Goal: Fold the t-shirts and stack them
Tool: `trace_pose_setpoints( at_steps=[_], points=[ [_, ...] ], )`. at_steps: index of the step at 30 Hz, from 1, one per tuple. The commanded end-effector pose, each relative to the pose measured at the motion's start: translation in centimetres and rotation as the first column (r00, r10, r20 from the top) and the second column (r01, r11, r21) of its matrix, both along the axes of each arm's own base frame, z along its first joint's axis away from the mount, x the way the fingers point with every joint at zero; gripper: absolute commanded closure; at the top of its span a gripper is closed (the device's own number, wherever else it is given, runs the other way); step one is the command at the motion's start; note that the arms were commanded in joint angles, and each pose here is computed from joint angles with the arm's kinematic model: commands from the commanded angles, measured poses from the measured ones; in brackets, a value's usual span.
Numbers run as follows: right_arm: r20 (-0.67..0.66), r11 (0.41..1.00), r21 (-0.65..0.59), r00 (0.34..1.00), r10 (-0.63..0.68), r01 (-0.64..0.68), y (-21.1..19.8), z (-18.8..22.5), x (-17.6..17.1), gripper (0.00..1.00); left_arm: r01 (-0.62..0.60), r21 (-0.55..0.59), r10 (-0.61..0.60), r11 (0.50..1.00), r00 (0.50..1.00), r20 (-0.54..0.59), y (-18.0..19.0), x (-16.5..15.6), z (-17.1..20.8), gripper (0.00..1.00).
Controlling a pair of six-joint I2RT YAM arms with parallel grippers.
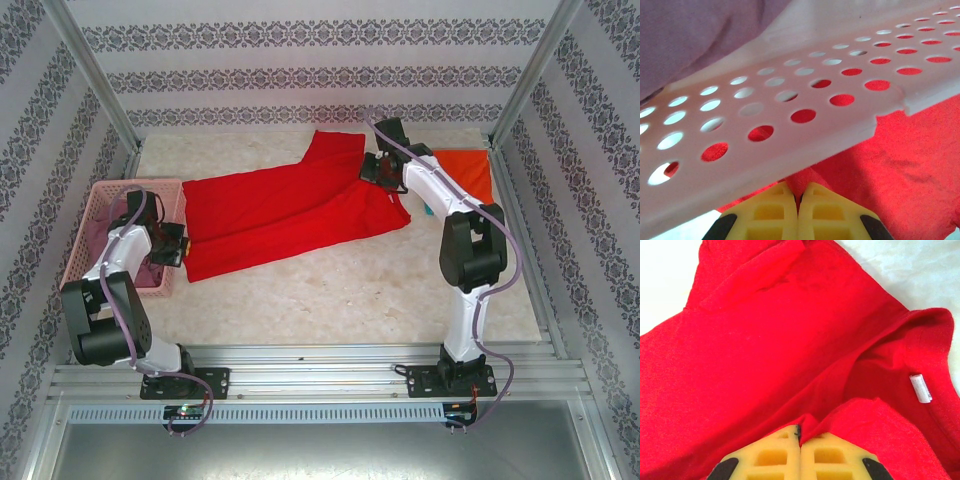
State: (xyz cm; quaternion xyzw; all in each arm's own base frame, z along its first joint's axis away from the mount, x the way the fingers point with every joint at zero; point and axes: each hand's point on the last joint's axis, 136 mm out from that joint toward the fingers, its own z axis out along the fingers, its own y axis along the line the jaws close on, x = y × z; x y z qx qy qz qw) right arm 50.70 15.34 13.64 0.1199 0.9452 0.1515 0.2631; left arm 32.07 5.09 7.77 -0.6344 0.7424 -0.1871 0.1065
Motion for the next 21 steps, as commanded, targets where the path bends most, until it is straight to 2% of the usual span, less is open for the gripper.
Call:
trace_pose_setpoints(
  at_steps=[1, 13, 21],
  points=[
    [0.011, 1.000, -0.008, 1.000, 0.000, 0.000, -0.4, 0.2, 0.8, 1.00, 0.015, 0.011, -0.015, 1.000, 1.000, 0.010, 0.7, 0.8, 0.2, 1.00],
    [-0.025, 1.000, -0.008, 1.000, 0.000, 0.000, -0.3, -1.9, 1.2, 1.00, 0.023, -0.007, -0.023, 1.000, 0.999, -0.028, 0.7, 1.4, -2.3, 0.98],
    [-0.033, 1.000, -0.014, 0.999, -0.008, 0.007, -0.5, -2.2, 1.4, 1.00, 0.026, -0.010, -0.026, 1.000, 1.000, -0.003, 0.9, 2.7, -1.8, 0.99]
  ],
)
